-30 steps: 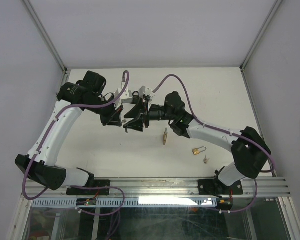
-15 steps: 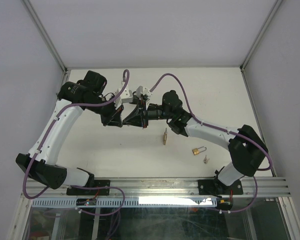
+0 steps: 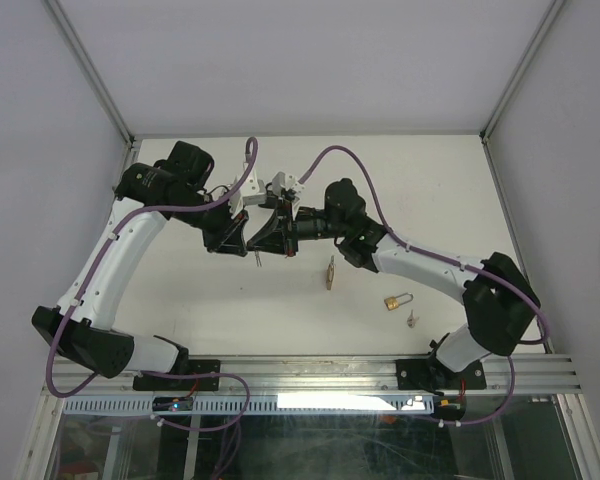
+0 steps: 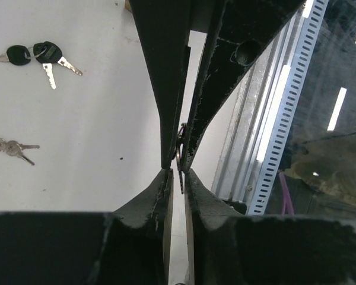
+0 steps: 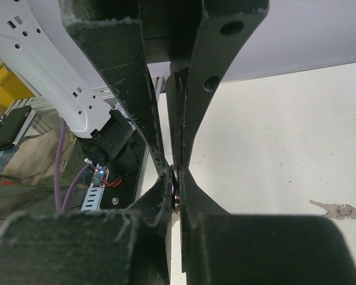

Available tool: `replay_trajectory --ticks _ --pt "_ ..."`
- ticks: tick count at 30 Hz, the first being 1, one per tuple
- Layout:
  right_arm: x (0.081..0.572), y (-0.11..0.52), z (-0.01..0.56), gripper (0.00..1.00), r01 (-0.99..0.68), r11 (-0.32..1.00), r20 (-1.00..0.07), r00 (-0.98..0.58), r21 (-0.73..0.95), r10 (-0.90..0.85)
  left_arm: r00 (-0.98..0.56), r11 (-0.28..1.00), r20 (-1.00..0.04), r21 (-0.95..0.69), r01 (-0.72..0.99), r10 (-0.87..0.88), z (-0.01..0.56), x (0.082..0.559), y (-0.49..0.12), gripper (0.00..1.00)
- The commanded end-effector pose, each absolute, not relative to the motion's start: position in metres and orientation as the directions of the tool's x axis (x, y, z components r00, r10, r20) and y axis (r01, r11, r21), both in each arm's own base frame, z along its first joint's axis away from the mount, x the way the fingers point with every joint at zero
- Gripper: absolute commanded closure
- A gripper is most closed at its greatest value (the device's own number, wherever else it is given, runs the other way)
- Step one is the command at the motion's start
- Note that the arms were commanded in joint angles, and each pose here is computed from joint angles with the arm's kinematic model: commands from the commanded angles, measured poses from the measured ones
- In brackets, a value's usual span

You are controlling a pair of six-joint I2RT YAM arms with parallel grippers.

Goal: Unlock with the key

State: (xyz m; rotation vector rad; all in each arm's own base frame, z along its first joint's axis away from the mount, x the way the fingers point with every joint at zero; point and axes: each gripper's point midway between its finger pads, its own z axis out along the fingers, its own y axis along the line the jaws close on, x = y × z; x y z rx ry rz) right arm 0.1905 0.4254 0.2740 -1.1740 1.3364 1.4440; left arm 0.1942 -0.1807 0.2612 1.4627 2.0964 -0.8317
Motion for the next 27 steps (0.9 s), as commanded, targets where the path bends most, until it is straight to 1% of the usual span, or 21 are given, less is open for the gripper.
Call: replay_trajectory --ticks 1,3,5,7,8,11,13,14,16,17,18,20,22,23,27 --pt "0.182 0.415 0.313 1.0 -0.974 -0.116 -0.978 -0.2 0.192 0.053 -0.287 0.201 -0.732 -0.206 0.958 0.617 0.279 0.195 -0.195 0.78" --pt "0.184 0.408 0.322 1.0 -0.971 -0.114 -0.97 -0.223 0.212 0.098 -0.26 0.184 -0.746 -0.186 0.965 0.613 0.281 0.193 -0.195 0.7" --pt "0.187 0.399 0.329 1.0 -0.968 -0.104 -0.96 -0.241 0.228 0.14 -0.23 0.175 -0.759 -0.154 0.972 0.61 0.282 0.192 -0.194 0.64" --pt "0.189 0.392 0.335 1.0 -0.968 -0.089 -0.955 -0.245 0.233 0.166 -0.198 0.179 -0.773 -0.111 0.978 0.603 0.284 0.194 -0.193 0.55" --pt "0.189 0.389 0.339 1.0 -0.969 -0.086 -0.954 -0.242 0.23 0.177 -0.178 0.183 -0.785 -0.083 0.98 0.594 0.288 0.195 -0.192 0.52" --pt "0.188 0.381 0.351 1.0 -0.971 -0.079 -0.945 -0.237 0.224 0.227 -0.125 0.216 -0.833 -0.007 0.976 0.538 0.304 0.204 -0.197 0.5" --pt "0.188 0.374 0.361 1.0 -0.972 -0.067 -0.93 -0.235 0.225 0.282 -0.068 0.227 -0.887 0.042 0.973 0.456 0.324 0.205 -0.205 0.49" --pt "0.187 0.37 0.367 1.0 -0.973 -0.064 -0.92 -0.229 0.221 0.319 -0.027 0.212 -0.917 0.063 0.975 0.399 0.336 0.201 -0.21 0.49" --pt "0.184 0.363 0.379 1.0 -0.972 -0.062 -0.893 -0.231 0.225 0.387 0.074 0.139 -0.961 0.114 0.984 0.267 0.356 0.182 -0.221 0.46" --pt "0.184 0.36 0.384 1.0 -0.972 -0.06 -0.88 -0.229 0.225 0.416 0.116 0.125 -0.973 0.143 0.982 0.199 0.364 0.174 -0.224 0.46" --pt "0.184 0.358 0.388 1.0 -0.972 -0.057 -0.87 -0.228 0.227 0.438 0.142 0.139 -0.98 0.161 0.977 0.135 0.373 0.169 -0.225 0.45" --pt "0.185 0.353 0.396 1.0 -0.975 -0.043 -0.851 -0.212 0.218 0.48 0.223 0.202 -0.975 0.221 0.954 0.013 0.394 0.171 -0.225 0.51" --pt "0.184 0.348 0.403 1.0 -0.978 -0.035 -0.836 -0.193 0.204 0.513 0.203 0.235 -0.979 0.192 0.953 -0.022 0.393 0.173 -0.225 0.56" --pt "0.183 0.346 0.406 1.0 -0.979 -0.035 -0.83 -0.188 0.2 0.525 0.187 0.233 -0.982 0.177 0.956 -0.025 0.393 0.174 -0.226 0.56" --pt "0.189 0.332 0.417 1.0 -0.973 -0.006 -0.792 -0.192 0.231 0.579 0.096 0.202 -0.995 0.089 0.975 -0.023 0.386 0.179 -0.233 0.48"
